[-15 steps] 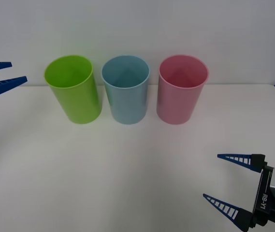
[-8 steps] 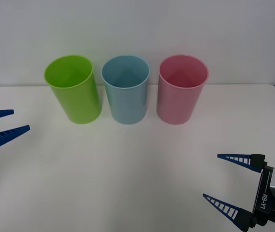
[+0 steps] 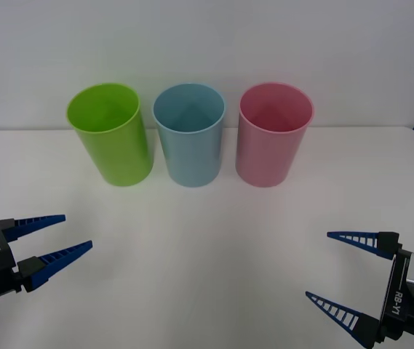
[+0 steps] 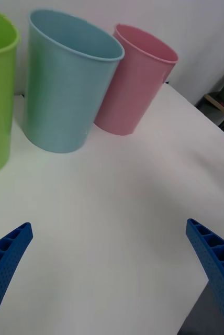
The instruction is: Put cans in the blue bin and PET bottles in the pink bin and trash in the green bin.
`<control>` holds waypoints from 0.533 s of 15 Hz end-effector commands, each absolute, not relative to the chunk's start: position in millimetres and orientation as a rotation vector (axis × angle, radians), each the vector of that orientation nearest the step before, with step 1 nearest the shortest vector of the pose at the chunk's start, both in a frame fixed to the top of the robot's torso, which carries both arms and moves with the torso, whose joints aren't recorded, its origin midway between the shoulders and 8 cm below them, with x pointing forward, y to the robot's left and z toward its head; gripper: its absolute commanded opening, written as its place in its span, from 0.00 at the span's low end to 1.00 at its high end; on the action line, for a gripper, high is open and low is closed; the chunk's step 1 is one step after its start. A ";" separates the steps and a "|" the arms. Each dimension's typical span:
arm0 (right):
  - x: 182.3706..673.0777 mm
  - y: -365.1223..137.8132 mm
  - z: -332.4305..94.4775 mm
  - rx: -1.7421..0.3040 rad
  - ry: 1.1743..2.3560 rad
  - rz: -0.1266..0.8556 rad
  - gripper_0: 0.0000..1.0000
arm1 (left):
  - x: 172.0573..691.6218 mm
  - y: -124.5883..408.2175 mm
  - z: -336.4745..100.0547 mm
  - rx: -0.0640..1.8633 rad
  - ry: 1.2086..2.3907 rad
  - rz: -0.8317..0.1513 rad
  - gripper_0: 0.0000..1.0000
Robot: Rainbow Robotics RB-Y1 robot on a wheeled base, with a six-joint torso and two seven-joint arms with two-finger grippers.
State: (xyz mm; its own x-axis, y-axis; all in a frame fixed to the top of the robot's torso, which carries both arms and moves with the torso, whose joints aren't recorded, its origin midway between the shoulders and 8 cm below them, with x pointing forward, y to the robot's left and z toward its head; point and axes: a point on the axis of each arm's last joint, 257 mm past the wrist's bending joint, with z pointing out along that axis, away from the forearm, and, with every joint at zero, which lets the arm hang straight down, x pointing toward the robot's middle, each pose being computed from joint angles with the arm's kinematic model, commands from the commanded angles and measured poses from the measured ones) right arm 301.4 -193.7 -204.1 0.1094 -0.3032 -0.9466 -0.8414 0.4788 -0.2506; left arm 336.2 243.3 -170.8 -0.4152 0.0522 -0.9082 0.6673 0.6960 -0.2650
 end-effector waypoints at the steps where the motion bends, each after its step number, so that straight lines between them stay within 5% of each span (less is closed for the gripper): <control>1: 301.4 -193.7 -204.1 -1.063 1.460 0.533 1.00 | 331.2 234.9 -192.3 0.519 1.929 -0.775 1.00; 8: 301.4 -193.7 -204.1 -1.063 1.460 0.533 1.00 | 325.1 225.0 -217.1 0.488 1.965 -0.774 1.00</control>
State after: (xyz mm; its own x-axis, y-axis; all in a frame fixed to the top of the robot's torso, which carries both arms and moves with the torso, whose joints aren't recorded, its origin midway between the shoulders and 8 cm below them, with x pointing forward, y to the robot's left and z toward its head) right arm 301.4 -193.7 -204.1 0.1094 -0.3032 -0.9466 -0.8414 0.4789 -0.2505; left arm 325.3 224.9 -216.7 -0.4840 0.0213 -0.8748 0.6134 0.7213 -0.3218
